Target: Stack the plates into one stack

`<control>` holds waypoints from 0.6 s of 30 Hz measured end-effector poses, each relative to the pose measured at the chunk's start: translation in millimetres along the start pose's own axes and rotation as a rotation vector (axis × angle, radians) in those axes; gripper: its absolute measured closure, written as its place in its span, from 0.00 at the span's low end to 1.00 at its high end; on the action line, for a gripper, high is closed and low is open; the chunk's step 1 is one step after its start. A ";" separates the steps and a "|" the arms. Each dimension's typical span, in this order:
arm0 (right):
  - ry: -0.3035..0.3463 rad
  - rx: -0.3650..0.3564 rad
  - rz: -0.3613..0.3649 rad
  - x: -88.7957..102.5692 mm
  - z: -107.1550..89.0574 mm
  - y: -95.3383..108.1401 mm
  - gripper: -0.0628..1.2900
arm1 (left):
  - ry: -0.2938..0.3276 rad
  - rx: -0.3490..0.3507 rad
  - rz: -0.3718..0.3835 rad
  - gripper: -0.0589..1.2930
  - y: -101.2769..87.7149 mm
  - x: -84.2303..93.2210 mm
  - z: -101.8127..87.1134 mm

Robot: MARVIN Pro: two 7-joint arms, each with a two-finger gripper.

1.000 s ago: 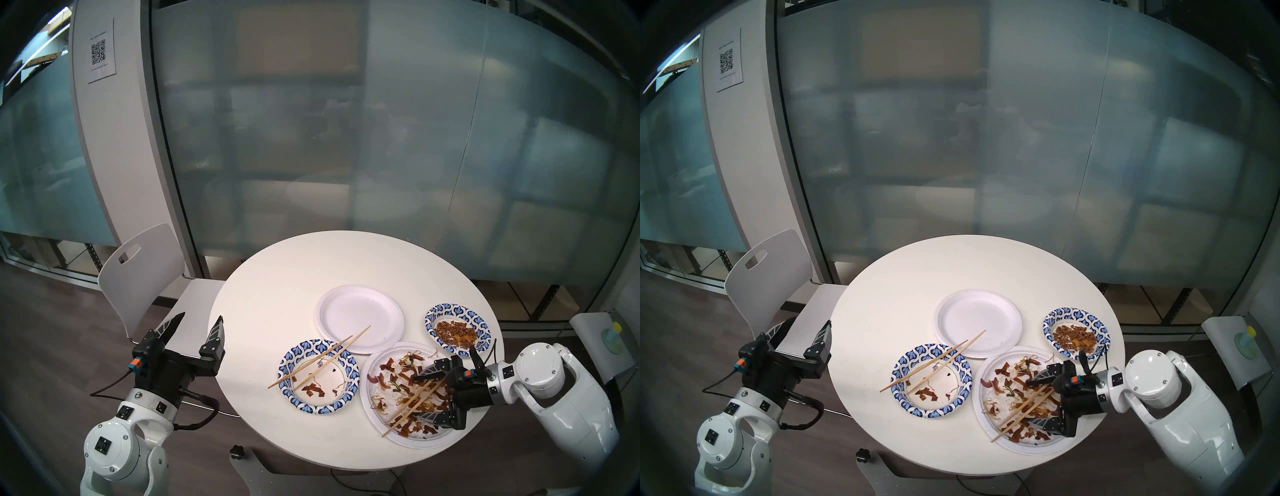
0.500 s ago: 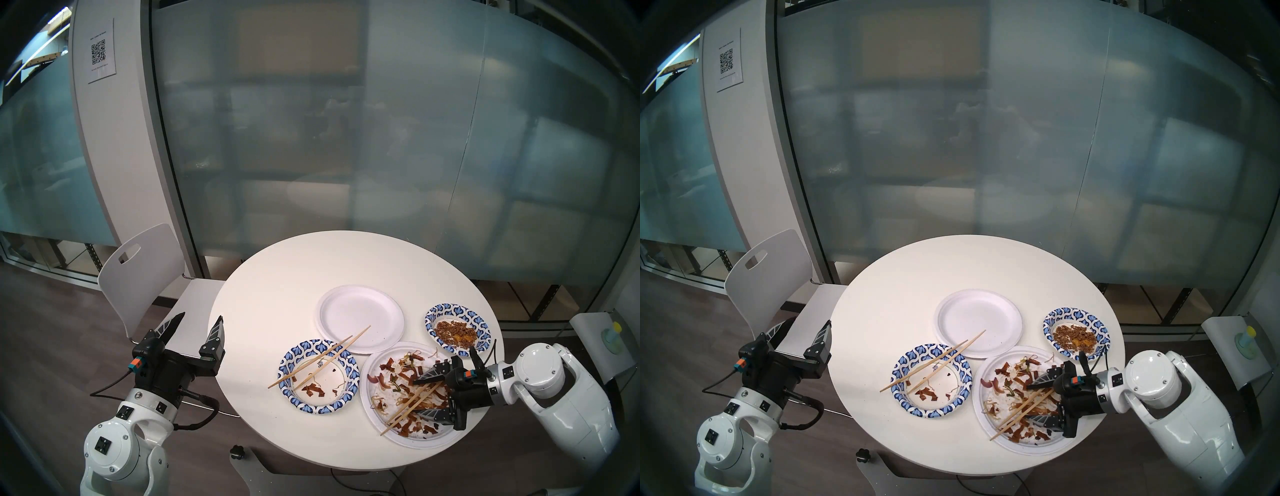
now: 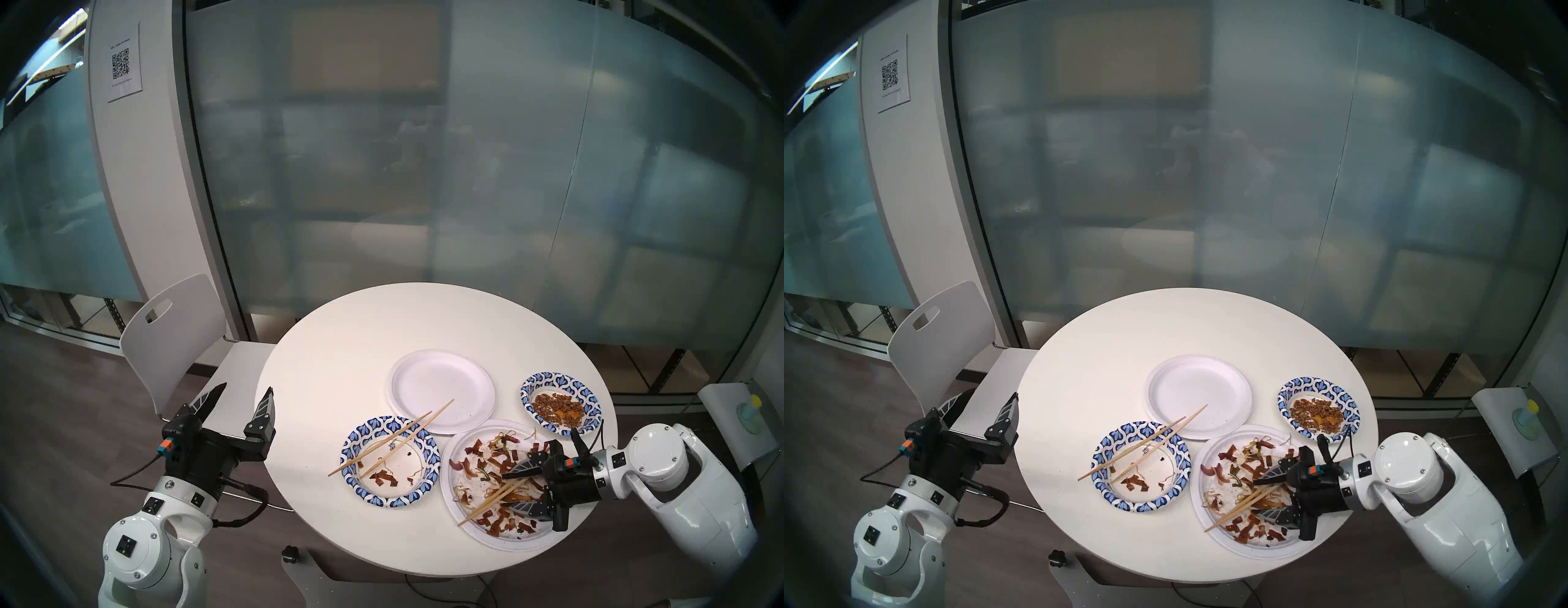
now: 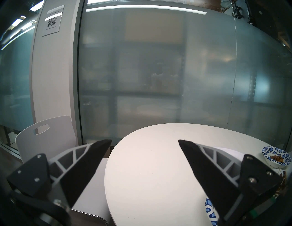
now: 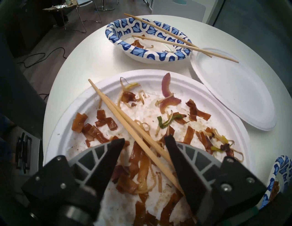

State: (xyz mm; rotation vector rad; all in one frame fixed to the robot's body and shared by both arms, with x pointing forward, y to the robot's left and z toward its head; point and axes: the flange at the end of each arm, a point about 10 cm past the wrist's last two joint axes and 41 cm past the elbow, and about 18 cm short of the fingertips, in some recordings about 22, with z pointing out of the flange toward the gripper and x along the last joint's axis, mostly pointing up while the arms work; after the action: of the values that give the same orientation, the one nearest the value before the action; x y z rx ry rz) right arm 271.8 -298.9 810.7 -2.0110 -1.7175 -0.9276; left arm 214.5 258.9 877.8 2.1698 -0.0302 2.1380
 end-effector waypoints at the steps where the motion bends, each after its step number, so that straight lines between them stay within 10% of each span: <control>1: 0.000 -0.001 0.000 -0.1 0.0 0.0 0.52 | 0.000 0.000 0.000 0.06 0.0 0.0 0.0; 7: -0.002 -0.006 -0.001 -0.1 -1.6 1.4 0.30 | 0.000 0.000 0.000 0.06 0.0 0.0 0.0; 18: -0.014 -0.005 0.009 -0.4 -3.2 2.2 0.37 | 0.000 0.000 0.000 0.06 0.0 0.0 0.0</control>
State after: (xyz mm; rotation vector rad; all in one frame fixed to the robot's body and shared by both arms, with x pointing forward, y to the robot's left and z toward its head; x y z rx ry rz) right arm 273.1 -301.7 813.1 -2.0309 -1.7137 -0.9179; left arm 214.5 258.9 877.8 2.1698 -0.0302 2.1380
